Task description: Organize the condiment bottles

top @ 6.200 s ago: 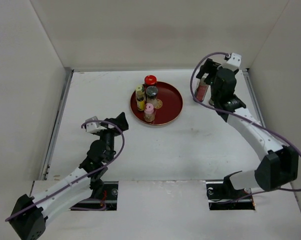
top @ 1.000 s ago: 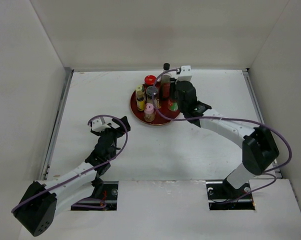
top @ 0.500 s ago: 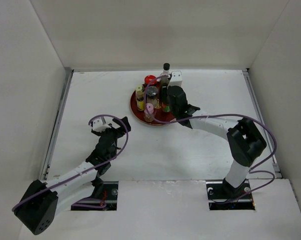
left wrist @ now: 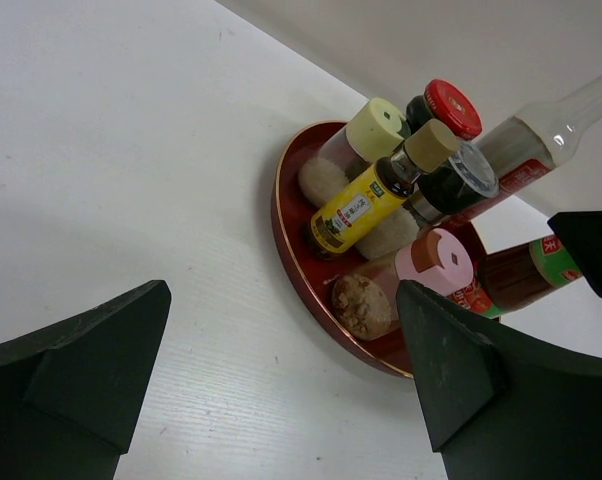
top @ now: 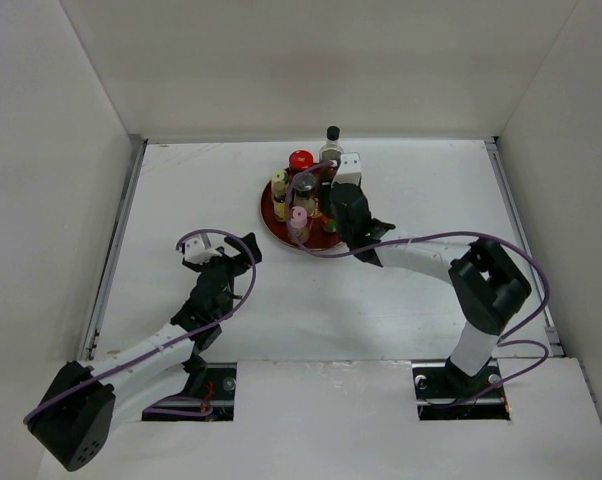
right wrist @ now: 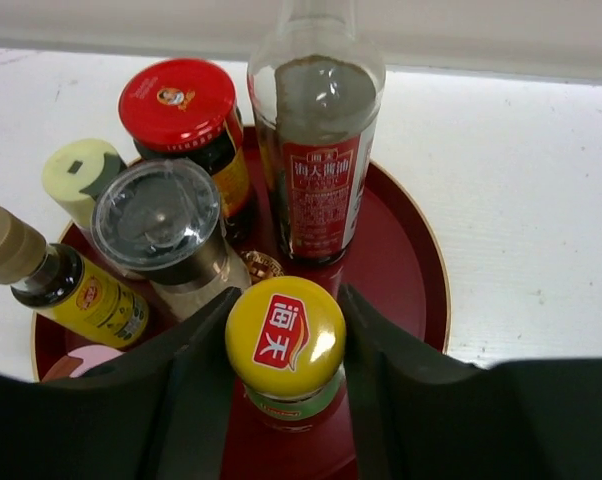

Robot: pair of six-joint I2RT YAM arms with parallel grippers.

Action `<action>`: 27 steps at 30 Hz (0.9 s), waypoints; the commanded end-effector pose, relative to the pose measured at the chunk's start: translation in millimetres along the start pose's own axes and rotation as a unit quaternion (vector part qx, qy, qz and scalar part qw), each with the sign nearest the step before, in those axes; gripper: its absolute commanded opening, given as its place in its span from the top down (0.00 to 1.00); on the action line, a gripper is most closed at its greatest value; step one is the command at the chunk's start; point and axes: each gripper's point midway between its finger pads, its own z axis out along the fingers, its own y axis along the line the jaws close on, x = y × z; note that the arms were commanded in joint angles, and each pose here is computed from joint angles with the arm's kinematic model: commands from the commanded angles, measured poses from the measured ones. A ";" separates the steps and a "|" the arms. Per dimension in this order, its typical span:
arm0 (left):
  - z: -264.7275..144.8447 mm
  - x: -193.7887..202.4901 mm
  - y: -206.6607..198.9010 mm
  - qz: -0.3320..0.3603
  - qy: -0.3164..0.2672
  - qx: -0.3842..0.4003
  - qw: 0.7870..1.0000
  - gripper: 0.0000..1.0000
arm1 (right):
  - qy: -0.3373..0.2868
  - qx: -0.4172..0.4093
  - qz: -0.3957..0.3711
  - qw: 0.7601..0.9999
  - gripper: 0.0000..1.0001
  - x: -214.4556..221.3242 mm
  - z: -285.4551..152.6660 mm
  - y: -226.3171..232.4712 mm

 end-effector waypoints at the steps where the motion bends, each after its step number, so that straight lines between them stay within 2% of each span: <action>1: 1.1 -17.6 -12.5 -0.029 -0.024 0.017 0.999 0.00 | -0.075 0.005 0.059 0.995 0.45 -49.8 -3.6 2.4; 3: 0.8 -18.5 -12.8 -0.030 -0.025 0.018 0.999 0.00 | -0.080 0.004 0.061 0.995 0.32 -55.8 -7.2 0.5; 11: 1.0 -17.3 -11.7 -0.028 -0.024 0.016 0.999 0.00 | -0.115 -0.003 0.082 0.990 0.00 -99.1 -31.9 -10.6; 17: 3.0 -14.1 -9.5 -0.024 -0.021 0.010 0.999 0.00 | -0.151 -0.017 0.105 0.983 0.00 -144.6 -64.3 -25.3; 20: 4.7 -12.0 -7.4 -0.020 -0.019 0.004 1.000 0.00 | -0.167 -0.006 0.123 0.978 0.00 -153.7 -83.4 -50.1; 23: 8.7 -8.7 -2.3 -0.010 -0.015 -0.009 1.000 0.00 | -0.171 0.018 0.147 0.974 0.00 -141.2 -100.4 -83.7; 27: 12.4 -6.4 3.8 -0.004 -0.014 -0.023 1.000 0.00 | -0.149 0.073 0.196 0.966 0.00 -90.9 -114.7 -130.3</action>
